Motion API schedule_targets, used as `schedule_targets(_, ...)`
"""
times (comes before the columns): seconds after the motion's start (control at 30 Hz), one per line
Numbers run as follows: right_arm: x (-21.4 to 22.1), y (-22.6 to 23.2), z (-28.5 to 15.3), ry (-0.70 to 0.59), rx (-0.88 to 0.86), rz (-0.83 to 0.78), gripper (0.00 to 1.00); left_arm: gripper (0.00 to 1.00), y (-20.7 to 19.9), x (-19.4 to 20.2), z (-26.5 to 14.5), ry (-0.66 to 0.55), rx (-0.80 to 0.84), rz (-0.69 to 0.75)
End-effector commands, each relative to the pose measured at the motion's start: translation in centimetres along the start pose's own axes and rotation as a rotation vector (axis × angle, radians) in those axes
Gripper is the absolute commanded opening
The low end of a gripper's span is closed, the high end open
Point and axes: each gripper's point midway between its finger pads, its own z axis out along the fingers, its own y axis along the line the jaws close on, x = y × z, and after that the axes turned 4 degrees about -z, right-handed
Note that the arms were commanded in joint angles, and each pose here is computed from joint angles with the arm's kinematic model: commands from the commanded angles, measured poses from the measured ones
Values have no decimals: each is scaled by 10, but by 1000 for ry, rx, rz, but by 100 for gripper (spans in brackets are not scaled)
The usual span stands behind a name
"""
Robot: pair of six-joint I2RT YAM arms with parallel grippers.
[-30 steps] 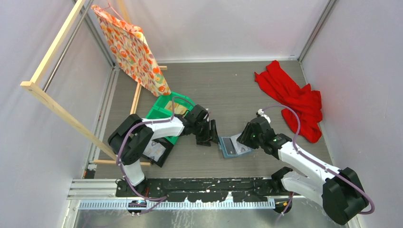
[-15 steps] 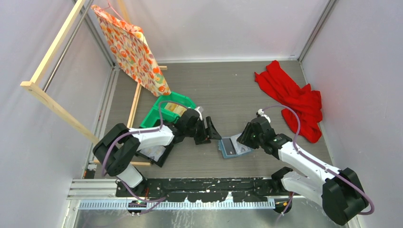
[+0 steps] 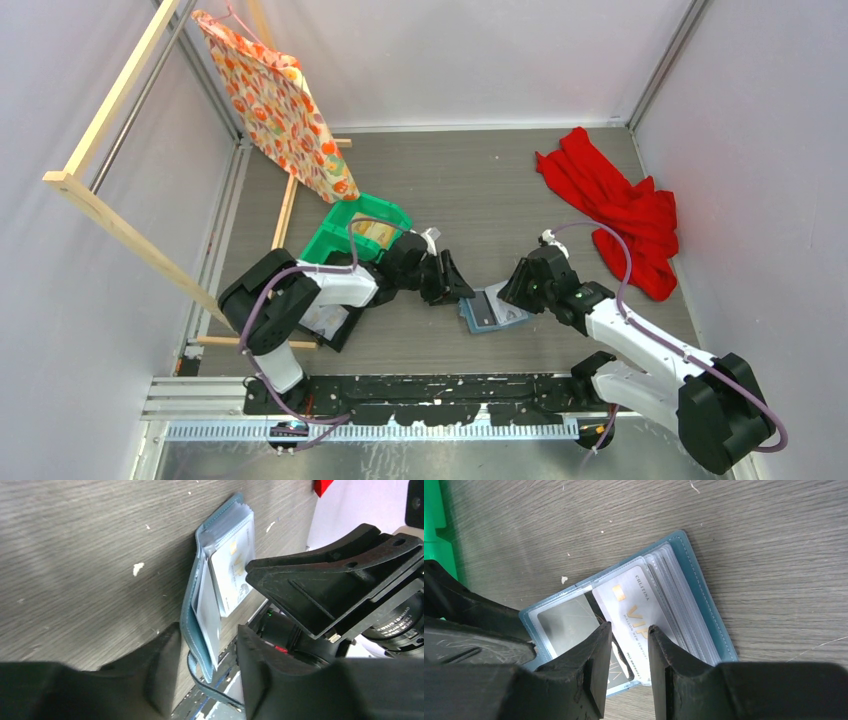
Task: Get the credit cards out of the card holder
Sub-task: Remove the credit card from the card holder.
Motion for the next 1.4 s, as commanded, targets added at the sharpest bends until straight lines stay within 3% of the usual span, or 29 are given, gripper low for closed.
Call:
schedule_targets(0.0,14,-7,1,50,6,-4,38,40,-23,3,4,20,92,29)
schedule_targets(0.2,9,7,-6,44,-45,8,38,3,-22,4,6,25,100,18)
schedule_targets(0.23,6,10,-9,39,-56,12,38,1,-22,4,7,29,101,20)
schedule_targets(0.6,11,33,-12,80,-174,35,38,1,-13,7,10,65,104,32)
schedule_targets(0.97,21,37,-6,144,-283,131,43,1,-28,13,-5,211,301,104)
schedule_targets(1.17,23,34,-3,161,-339,206,44,0,-23,5,-15,200,346,79)
schedule_targets(1.3,22,34,-3,156,-341,206,44,1,-5,2,-14,218,273,50)
schedule_targets(1.33,21,33,-3,153,-338,203,44,2,1,3,-12,230,238,48)
schedule_targets(1.37,22,33,-3,154,-333,199,44,11,6,5,-10,240,212,59)
